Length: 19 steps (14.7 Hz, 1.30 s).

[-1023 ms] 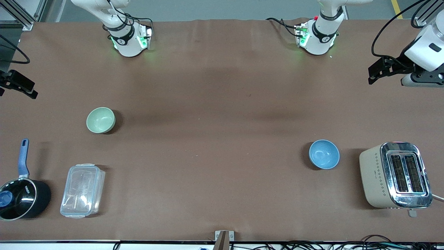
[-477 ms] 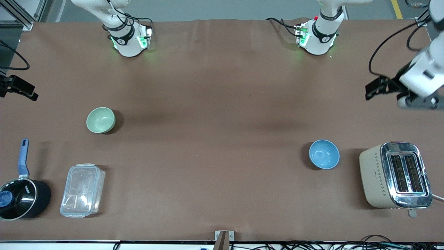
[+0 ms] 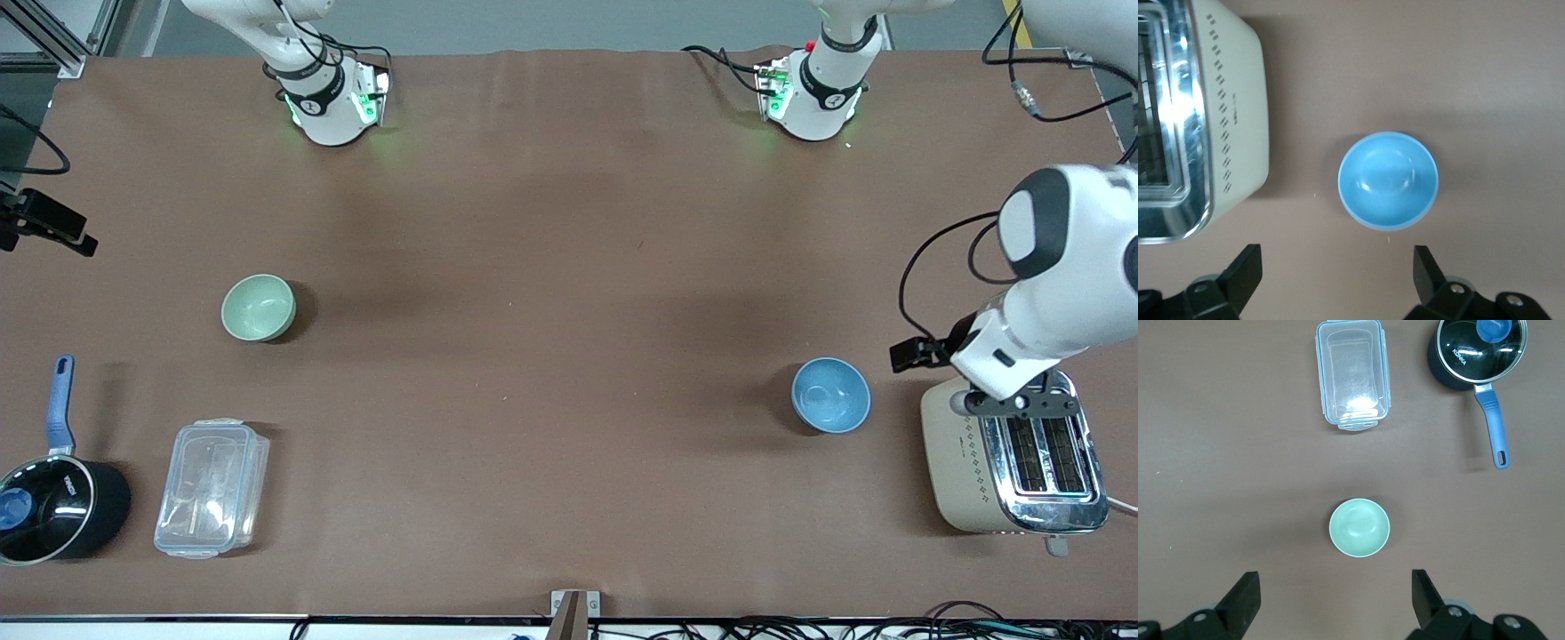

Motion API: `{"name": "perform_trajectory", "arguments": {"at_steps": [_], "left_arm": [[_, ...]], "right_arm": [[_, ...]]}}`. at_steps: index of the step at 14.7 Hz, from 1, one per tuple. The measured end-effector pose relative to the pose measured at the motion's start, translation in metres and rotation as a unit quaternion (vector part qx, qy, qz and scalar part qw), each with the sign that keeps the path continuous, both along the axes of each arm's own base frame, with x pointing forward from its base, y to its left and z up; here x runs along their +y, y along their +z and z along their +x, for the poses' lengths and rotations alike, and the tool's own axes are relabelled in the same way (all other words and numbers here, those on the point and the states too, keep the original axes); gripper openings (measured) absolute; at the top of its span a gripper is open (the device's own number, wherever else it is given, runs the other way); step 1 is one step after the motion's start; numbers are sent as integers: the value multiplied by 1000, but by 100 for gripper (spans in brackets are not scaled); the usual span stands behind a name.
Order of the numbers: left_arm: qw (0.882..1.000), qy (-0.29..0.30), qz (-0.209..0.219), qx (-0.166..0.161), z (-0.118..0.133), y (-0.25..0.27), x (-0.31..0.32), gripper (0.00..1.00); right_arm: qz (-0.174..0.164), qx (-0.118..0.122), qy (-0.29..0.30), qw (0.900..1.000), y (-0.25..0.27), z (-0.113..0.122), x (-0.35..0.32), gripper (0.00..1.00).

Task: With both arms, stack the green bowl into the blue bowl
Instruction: 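Reach the left gripper to the blue bowl while the right gripper reaches the green, then grip the blue bowl with the left gripper while the right gripper grips the green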

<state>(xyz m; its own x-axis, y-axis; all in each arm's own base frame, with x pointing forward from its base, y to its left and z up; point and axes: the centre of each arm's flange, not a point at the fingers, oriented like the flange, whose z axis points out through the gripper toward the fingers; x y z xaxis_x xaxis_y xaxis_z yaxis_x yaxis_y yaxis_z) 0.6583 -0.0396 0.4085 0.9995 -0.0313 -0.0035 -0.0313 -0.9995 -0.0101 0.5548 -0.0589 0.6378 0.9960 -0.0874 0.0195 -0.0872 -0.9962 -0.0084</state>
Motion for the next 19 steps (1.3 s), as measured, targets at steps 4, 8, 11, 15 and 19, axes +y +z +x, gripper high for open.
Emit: {"name": "perform_trajectory", "arguments": {"at_steps": [4,8,11,15,19], "left_arm": [[1000,19,-3,-12,-1,-70,4,100],[1000,19,-5,1,-5,-127,3,98],[1000,20,-5,10,-6,-158,3,85],[1000,19,-4,18,-7,-188,4,49],[1000,16,-2,17,-7,-193,4,13]], "right_arm": [[2,6,8,1000,-7,1,-6,100],[4,27,-1,1000,-55,8,-44,100],[21,26,2,999,-123,10,-70,100],[50,13,6,999,-215,-4,-87,100],[63,41,-1,997,-290,-19,-91,100]]}}
